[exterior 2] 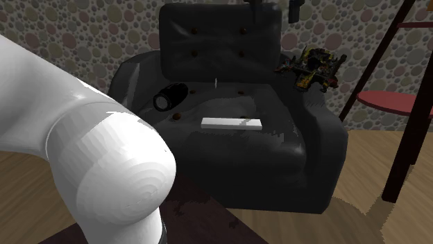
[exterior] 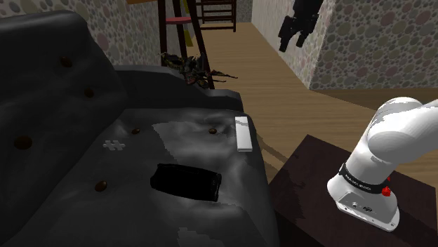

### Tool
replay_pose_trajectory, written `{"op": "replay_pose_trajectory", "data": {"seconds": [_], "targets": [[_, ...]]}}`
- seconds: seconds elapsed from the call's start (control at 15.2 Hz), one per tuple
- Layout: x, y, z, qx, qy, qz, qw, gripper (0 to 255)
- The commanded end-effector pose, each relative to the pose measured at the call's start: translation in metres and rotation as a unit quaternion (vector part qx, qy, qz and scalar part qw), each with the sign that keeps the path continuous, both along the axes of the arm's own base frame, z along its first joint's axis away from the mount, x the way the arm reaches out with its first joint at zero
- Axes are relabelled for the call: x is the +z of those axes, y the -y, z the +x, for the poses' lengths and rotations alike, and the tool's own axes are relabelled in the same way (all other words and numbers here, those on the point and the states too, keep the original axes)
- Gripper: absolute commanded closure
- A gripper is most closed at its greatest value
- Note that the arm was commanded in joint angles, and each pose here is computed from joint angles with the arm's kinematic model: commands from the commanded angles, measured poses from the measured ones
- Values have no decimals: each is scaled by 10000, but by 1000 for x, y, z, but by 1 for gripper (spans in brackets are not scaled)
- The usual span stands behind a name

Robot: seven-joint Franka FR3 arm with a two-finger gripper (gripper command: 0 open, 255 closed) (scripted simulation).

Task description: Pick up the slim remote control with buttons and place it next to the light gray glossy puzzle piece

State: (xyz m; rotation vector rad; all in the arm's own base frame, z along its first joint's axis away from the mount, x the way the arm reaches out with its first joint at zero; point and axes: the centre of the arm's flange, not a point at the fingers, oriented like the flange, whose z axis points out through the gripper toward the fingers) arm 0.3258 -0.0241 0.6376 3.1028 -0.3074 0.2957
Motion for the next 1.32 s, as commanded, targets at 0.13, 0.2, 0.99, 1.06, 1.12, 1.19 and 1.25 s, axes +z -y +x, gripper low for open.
{"op": "replay_pose_trajectory", "data": {"seconds": [0.13, 0.2, 0.99, 1.06, 1.12, 1.19, 1.25], "targets": [[-22, -14, 7, -193, -73, 21, 9998, 0], [-32, -21, 11, -290, -109, 32, 9995, 0], [-163, -102, 58, -1444, -542, 157, 9879, 0], [-174, -108, 62, -1539, -578, 168, 9862, 0], [-185, -114, 67, -1635, -613, 178, 9845, 0], [-196, -121, 71, -1730, -649, 188, 9826, 0], [-207, -127, 75, -1825, -684, 199, 9806, 0]]}}
